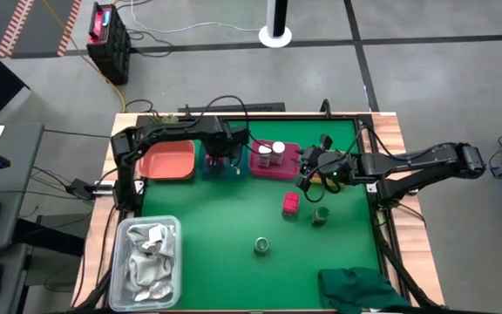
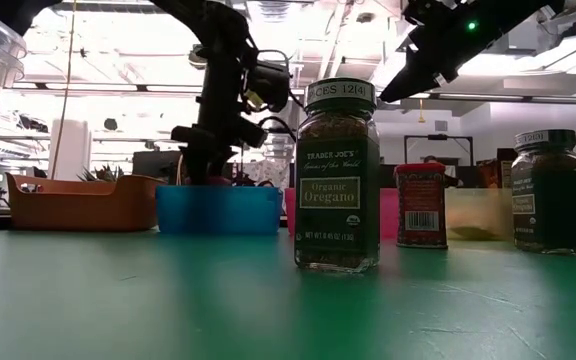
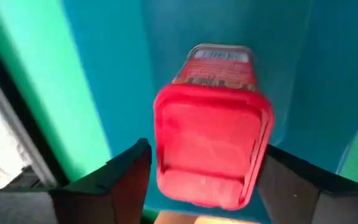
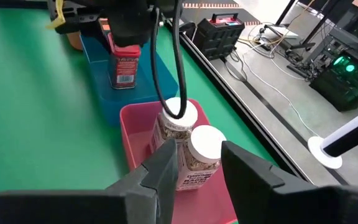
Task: Sort spices by type
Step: Put the left red seasoning can into the blue bin, then put the red seasoning can into the blue bin
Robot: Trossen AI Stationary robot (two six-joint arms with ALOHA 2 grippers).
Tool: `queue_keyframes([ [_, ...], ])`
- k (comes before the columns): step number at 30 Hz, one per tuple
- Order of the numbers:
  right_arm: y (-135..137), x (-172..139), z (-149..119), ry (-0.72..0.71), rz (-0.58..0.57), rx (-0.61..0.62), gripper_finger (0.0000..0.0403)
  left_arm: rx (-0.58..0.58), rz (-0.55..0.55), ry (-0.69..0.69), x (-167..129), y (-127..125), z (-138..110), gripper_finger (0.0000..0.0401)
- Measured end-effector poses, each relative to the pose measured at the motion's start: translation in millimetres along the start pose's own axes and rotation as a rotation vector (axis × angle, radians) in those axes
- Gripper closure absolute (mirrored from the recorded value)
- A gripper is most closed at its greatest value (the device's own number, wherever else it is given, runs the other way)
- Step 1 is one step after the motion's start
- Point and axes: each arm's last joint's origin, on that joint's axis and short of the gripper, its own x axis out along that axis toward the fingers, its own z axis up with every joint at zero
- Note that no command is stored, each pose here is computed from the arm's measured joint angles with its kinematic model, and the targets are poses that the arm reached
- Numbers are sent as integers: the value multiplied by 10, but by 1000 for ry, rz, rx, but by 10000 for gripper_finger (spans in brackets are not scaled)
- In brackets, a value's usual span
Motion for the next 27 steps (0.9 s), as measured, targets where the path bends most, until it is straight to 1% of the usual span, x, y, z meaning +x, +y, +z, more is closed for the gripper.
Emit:
queue_keyframes([
  [4,0,0,1,-1,0,1,249,-13,31,-11,-90,7,-42,120],
  [7,0,0,0,1,0,0,249,-10,50,-25,-165,-13,-62,110],
  [11,-1,-2,-37,35,0,-21,249,27,136,-54,-363,-79,-104,107],
  [13,9,-10,-52,47,4,-29,249,15,171,-99,-485,-108,-126,107],
  [15,30,-23,-59,50,15,-13,249,-26,196,-169,-619,-131,-151,107],
  [17,67,-42,-74,64,69,-16,249,-58,196,-239,-753,-151,-198,107],
  [19,119,-72,-93,78,130,-43,249,-79,163,-328,-864,-181,-244,106],
  [21,174,-111,-118,91,166,-74,249,-90,124,-436,-960,-215,-302,106],
  [23,224,-148,-124,87,190,-87,247,-96,105,-543,-1017,-269,-356,108],
  [25,266,-185,-107,85,212,-81,241,-106,122,-653,-1037,-325,-399,113],
  [27,320,-198,-70,101,257,-78,226,-112,146,-732,-1008,-399,-443,117],
])
